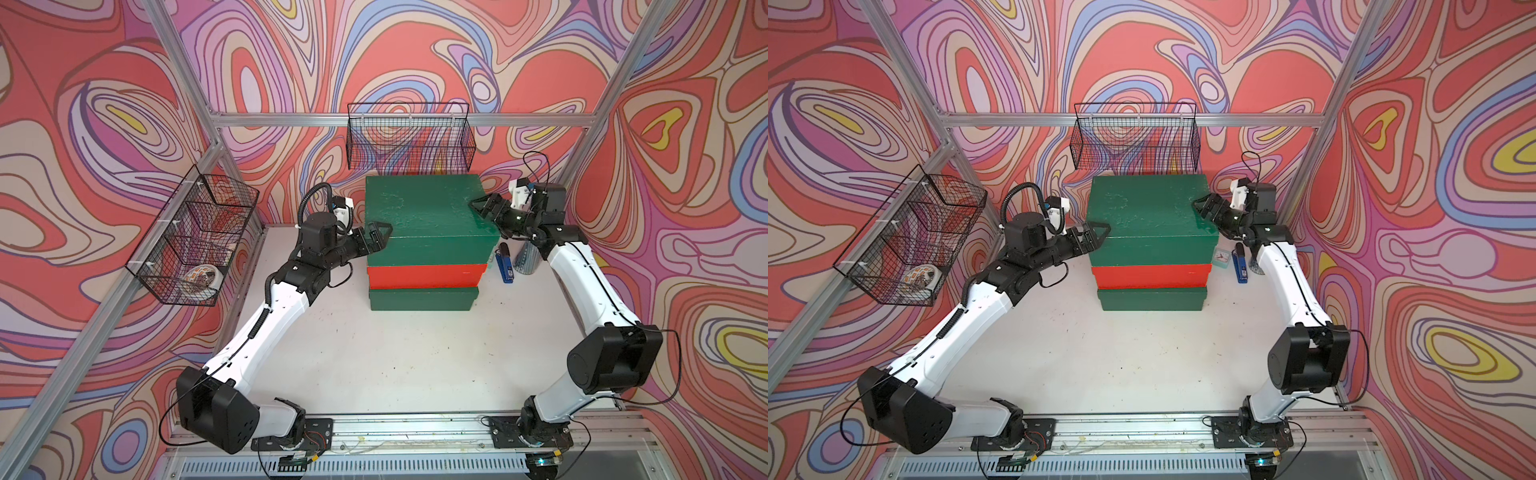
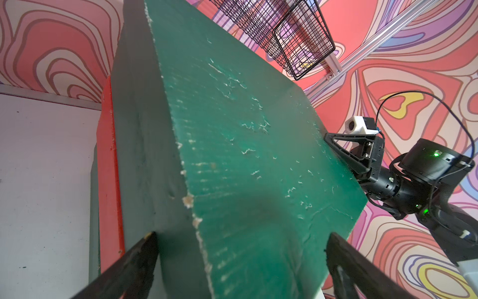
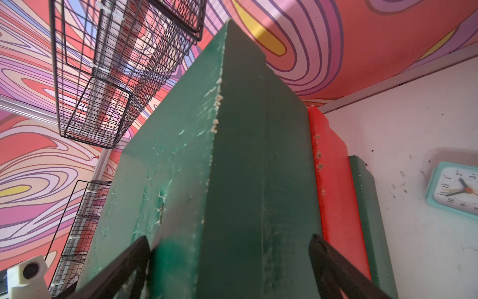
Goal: Stack the shoeboxes
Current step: Adjust the shoebox.
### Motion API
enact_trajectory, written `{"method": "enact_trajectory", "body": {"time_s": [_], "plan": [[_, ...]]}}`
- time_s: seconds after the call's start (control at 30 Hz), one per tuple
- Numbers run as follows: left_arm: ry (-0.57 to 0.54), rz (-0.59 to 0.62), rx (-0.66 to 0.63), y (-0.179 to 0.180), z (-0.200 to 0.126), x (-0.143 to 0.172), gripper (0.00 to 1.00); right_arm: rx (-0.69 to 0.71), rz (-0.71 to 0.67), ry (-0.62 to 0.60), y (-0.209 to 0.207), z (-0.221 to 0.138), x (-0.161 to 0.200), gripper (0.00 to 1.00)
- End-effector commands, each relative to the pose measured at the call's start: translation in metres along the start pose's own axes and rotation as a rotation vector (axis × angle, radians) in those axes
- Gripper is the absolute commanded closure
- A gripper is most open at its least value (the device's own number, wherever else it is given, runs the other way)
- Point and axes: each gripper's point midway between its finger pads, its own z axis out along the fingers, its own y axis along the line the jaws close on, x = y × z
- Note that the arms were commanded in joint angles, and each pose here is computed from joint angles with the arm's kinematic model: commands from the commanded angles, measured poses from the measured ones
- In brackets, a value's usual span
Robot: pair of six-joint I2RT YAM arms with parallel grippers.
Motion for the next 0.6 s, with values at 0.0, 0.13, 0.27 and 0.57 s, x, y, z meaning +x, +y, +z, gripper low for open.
{"method": "enact_trajectory", "body": {"time_s": [0.0,0.13,0.27,0.57], "plan": [[-0.041,0.029,-0.013,-0.006,-0.007,-0.015,0.00,0.039,-0.045,-0.016,0.010,-0.011,-0.003,0.02],[-0.113,0.064,-0.097,0.004,-0.023,-0.034,0.00,0.074,-0.073,-0.052,0.016,-0.028,-0.018,0.02],[-0.175,0.100,-0.176,0.011,-0.045,-0.048,0.00,0.090,-0.072,-0.102,0.018,-0.049,-0.029,0.02],[-0.395,0.216,-0.561,0.071,-0.123,-0.053,0.00,0.224,-0.055,-0.244,-0.019,-0.112,-0.023,0.02]]}}
